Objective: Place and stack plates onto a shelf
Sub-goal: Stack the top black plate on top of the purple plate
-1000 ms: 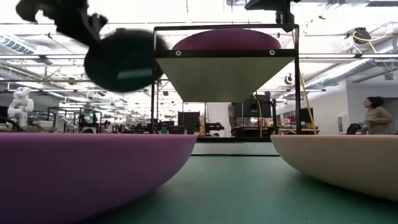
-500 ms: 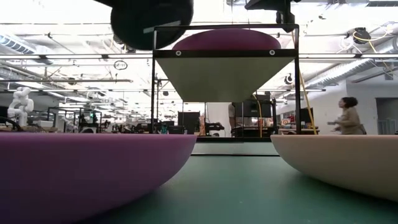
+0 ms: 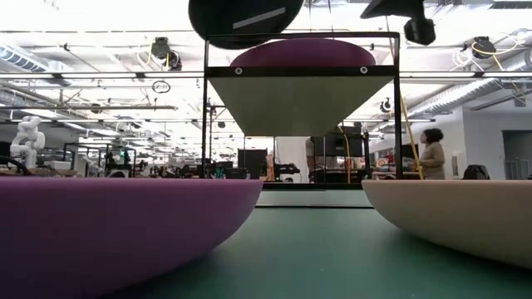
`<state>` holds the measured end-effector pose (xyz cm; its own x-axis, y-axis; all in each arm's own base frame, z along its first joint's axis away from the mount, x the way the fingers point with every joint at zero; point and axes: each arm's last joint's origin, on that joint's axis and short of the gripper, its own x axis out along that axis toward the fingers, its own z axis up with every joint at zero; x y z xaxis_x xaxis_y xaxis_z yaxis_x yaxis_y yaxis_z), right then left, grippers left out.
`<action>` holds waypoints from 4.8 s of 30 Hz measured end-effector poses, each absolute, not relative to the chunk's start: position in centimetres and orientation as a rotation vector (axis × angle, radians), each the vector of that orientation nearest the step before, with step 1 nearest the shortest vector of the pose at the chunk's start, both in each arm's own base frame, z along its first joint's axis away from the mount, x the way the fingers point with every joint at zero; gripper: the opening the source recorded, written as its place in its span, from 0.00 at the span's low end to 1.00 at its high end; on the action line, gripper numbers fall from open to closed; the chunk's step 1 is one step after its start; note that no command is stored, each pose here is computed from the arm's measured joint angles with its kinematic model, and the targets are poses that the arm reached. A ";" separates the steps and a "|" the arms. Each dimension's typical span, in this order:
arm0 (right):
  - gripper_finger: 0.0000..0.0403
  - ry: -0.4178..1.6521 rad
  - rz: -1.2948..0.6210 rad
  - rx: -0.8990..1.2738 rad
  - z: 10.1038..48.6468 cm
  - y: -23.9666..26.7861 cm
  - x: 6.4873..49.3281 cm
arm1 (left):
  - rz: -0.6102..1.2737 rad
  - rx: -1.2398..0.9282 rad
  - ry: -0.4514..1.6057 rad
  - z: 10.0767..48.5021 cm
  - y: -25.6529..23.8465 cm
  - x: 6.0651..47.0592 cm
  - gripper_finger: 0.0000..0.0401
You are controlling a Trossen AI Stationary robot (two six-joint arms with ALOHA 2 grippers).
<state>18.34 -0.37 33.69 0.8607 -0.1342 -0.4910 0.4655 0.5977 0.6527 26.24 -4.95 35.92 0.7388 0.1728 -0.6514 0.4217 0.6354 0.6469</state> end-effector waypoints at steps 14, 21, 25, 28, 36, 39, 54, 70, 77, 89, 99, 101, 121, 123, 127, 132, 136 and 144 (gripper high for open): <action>0.00 0.444 -0.380 0.902 33.7 -0.3 17.0 | -0.352 0.910 0.679 34.6 -6.6 29.7 0.03; 0.00 0.454 -0.381 0.894 33.7 -0.3 17.0 | -0.427 0.904 0.692 33.1 -7.1 31.0 0.03; 0.00 0.463 -0.383 0.888 33.6 -0.3 17.0 | -0.449 0.882 0.685 32.9 -6.8 31.3 0.03; 0.00 0.465 -0.380 0.880 33.6 -0.3 17.0 | -0.429 0.877 0.687 32.8 -6.3 31.7 0.05; 0.00 0.467 -0.376 0.867 33.6 -0.3 17.0 | -0.450 0.878 0.706 31.7 -6.1 32.7 0.07; 0.00 0.468 -0.376 0.867 33.6 -0.3 17.0 | -0.446 0.871 0.694 31.5 -6.1 33.2 0.07; 0.00 0.468 -0.375 0.863 33.6 -0.3 17.0 | -0.429 0.870 0.743 31.3 -6.0 32.9 0.08; 0.00 0.468 -0.375 0.863 33.6 -0.3 17.0 | -0.384 0.894 0.796 30.9 -5.6 32.9 0.08; 0.00 0.469 -0.376 0.863 33.5 -0.3 17.0 | -0.379 0.887 0.795 30.9 -5.6 32.9 0.08; 0.00 0.469 -0.376 0.862 33.5 -0.3 17.0 | -0.358 0.829 0.799 30.9 -5.6 32.9 0.23; 0.00 0.469 -0.375 0.863 33.5 -0.3 17.0 | -0.319 0.758 0.794 31.3 -5.7 32.6 0.35; 0.00 0.470 -0.373 0.863 33.5 -0.3 17.0 | -0.304 0.725 0.799 31.7 -5.7 32.6 0.35; 0.00 0.487 -0.344 0.846 33.5 -0.3 17.0 | -0.314 0.239 0.788 33.2 -5.2 32.5 0.13; 0.00 0.486 -0.343 0.846 33.5 -0.3 17.0 | -0.311 0.240 0.783 32.3 -5.2 32.7 0.09; 0.00 0.486 -0.344 0.849 33.5 -0.3 17.0 | -0.289 0.218 0.751 31.5 -5.2 33.0 0.07; 0.00 0.496 -0.325 0.860 33.5 -0.2 17.0 | -0.260 0.218 0.760 30.7 -5.2 33.0 0.06; 0.00 0.496 -0.325 0.860 33.5 -0.2 17.0 | -0.248 0.210 0.793 29.7 -4.9 32.9 0.06; 0.00 0.494 -0.328 0.872 33.5 -0.2 17.0 | -0.211 0.219 0.780 29.7 -4.8 33.0 0.06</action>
<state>16.98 -0.19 33.55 0.8400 -0.0746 -0.5374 0.4666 0.6047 0.6454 32.98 -4.84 29.75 0.6922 -0.1072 -0.7137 0.2681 0.9563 0.1164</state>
